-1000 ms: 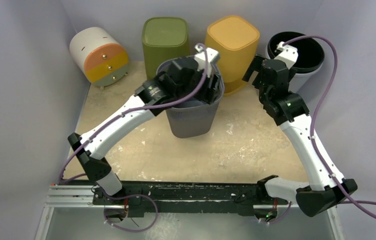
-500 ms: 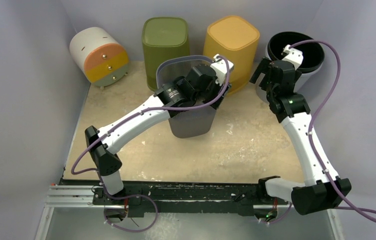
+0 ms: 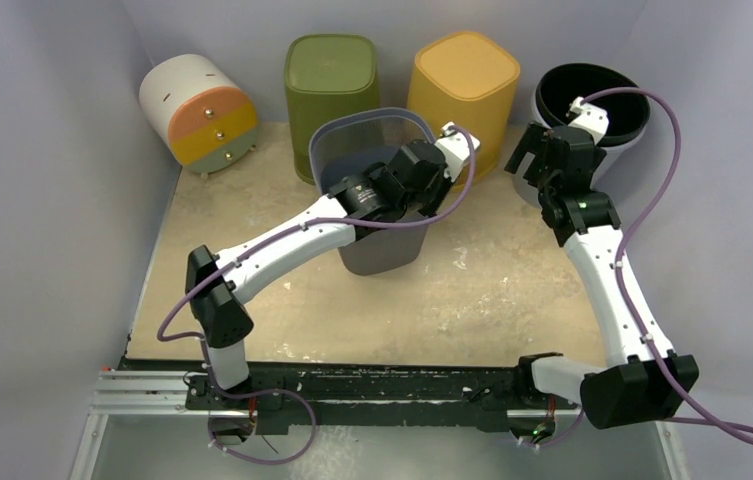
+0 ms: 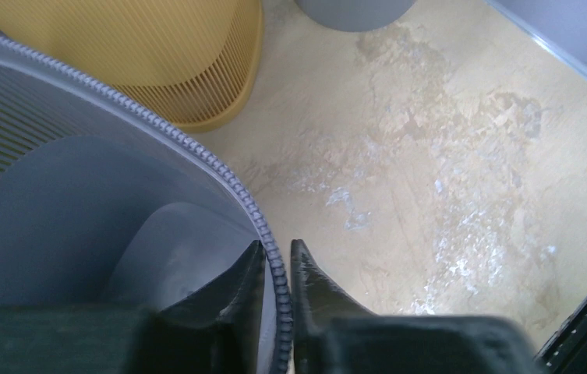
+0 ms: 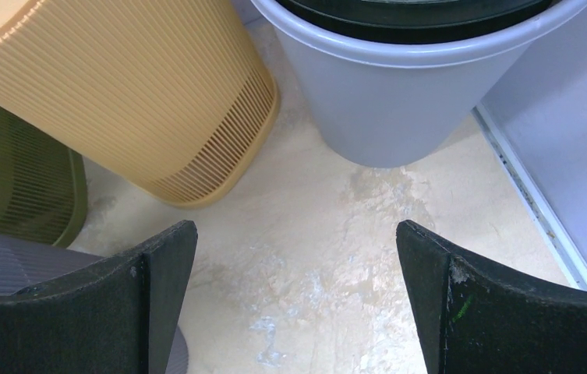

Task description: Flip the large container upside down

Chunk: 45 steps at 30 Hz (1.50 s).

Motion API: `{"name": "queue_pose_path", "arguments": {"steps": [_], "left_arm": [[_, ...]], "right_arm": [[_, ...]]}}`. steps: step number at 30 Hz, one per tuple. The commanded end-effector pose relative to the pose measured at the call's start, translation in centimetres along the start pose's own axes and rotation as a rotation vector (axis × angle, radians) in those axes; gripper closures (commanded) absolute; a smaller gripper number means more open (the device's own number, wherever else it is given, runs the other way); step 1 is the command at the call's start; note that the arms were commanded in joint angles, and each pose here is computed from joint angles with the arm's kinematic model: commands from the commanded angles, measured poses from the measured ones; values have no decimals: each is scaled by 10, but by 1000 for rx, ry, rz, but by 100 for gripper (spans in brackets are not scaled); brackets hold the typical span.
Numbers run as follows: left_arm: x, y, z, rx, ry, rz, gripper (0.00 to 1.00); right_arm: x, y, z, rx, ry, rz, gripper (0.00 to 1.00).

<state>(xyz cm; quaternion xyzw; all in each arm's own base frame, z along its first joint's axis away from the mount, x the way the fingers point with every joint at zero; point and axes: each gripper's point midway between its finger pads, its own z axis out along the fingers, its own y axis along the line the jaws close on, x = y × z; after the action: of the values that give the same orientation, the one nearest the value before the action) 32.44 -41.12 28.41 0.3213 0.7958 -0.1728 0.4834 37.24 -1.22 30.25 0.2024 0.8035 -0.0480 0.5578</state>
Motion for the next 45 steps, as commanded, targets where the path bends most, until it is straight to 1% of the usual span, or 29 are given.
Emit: {"name": "queue_pose_path", "arguments": {"steps": [1,5,7,11,14,15,18,20,24,27,32,36,41,45], "left_arm": [[25,9,-2,-31,67,0,100],[10,9,-24,-19,31,-47,100],[-18,4,-45,21,-54,-107,100],[-88,-4,-107,135,-304,-260,100],[-131,-8,-158,244,-514,-383,100],[-149,-9,-181,297,-613,-442,100],[-167,-5,-233,405,-793,-574,100],[-164,0,-246,454,-864,-675,100],[-125,14,-225,474,-882,-848,100],[-96,30,-212,450,-883,-933,100],[-50,56,-194,377,-864,-1016,100],[-20,73,-192,328,-862,-1057,100],[20,81,-177,260,-816,-1082,100],[62,87,-158,240,-790,-1150,100]], "right_arm": [[-20,-4,-5,-11,-73,18,0],[-18,-9,-1,-8,-63,24,0],[-13,-9,3,-16,-45,16,0],[6,-5,15,-23,23,-7,0],[14,-6,18,-23,41,-12,0],[15,-7,18,-21,41,-14,0],[15,-11,16,-10,37,-17,0],[14,-13,14,-8,32,-19,0],[9,-20,9,12,14,-21,0],[2,-29,3,41,-9,-16,0],[-4,-39,-1,61,-26,-9,0],[-6,-42,0,60,-27,3,0],[-14,-45,2,66,-39,18,0],[-16,-46,5,72,-43,23,0]]}}
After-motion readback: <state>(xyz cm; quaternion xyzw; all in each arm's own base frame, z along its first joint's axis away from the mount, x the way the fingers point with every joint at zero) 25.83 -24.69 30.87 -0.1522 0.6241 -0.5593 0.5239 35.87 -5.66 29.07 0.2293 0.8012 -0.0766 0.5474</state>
